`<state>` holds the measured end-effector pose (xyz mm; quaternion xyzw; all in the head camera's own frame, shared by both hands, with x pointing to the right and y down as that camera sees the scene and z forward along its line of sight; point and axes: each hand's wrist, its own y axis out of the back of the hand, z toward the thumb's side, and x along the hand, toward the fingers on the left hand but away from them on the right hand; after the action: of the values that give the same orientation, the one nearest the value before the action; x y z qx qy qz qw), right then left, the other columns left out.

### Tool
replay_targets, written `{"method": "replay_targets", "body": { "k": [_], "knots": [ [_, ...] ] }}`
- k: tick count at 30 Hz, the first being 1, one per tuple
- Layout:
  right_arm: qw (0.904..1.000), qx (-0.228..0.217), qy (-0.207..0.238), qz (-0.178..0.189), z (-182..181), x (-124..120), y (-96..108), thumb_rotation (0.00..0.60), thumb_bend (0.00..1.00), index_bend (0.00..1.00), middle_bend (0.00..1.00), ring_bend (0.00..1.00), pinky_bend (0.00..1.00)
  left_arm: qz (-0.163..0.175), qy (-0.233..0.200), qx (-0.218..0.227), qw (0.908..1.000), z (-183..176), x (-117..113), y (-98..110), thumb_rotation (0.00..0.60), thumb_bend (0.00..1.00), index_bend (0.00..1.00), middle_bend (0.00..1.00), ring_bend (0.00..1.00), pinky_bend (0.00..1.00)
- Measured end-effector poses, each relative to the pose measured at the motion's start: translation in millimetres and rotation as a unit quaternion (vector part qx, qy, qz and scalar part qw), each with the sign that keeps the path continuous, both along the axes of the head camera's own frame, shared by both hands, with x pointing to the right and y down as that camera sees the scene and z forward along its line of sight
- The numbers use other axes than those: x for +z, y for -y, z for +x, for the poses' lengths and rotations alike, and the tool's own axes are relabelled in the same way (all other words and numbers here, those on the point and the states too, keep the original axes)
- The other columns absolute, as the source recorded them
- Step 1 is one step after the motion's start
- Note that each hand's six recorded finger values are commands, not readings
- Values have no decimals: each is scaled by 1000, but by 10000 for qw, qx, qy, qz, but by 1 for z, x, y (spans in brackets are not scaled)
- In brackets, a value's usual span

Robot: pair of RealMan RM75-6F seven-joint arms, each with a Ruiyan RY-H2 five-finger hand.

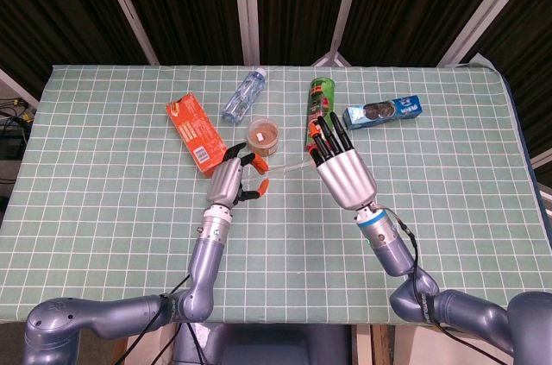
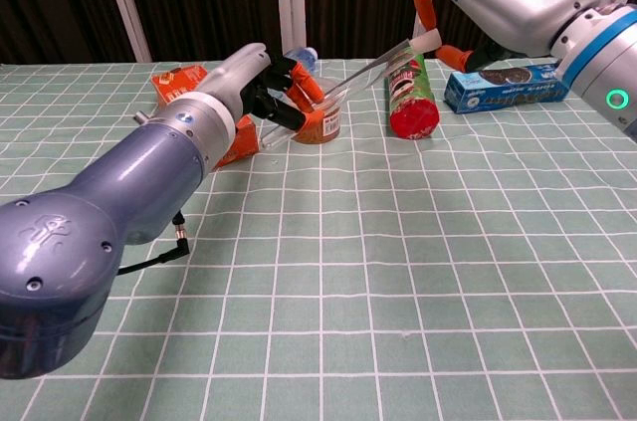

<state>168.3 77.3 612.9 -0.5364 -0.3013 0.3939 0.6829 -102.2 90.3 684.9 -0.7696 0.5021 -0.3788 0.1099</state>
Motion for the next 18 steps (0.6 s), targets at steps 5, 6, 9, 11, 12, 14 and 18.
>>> {"method": "replay_targets", "body": {
  "k": [5,6,9,11,12,14,18],
  "knots": [
    [10000,18,0,-21,1,1,-1,600,420,604,205,87,0,5,-15,12,10000,2,0,0,600,679,530,485,82,0],
    [10000,20,3,-24,1,1,-1,600,420,604,205,87,0,5,-14,14,10000,2,0,-1,600,679,530,485,82,0],
    [10000,27,11,-30,1,2,-1,600,420,604,205,87,0,7,-12,24,10000,2,0,-1,600,679,530,485,82,0],
    [10000,25,17,-31,1,2,-2,600,420,603,205,87,0,7,-17,27,10000,3,-1,-1,600,679,530,485,82,0],
    [10000,22,20,-30,1,2,-2,600,420,603,205,87,0,7,-18,28,10000,3,-1,-1,600,679,530,485,82,0],
    [10000,15,22,-27,0,1,-2,600,420,603,205,87,0,5,-22,28,10000,4,-1,-1,600,679,530,485,82,0],
    [10000,7,28,-27,-1,1,-2,600,420,603,205,87,0,0,-28,24,10000,5,-1,-2,600,679,530,485,82,0]
  ]
}}
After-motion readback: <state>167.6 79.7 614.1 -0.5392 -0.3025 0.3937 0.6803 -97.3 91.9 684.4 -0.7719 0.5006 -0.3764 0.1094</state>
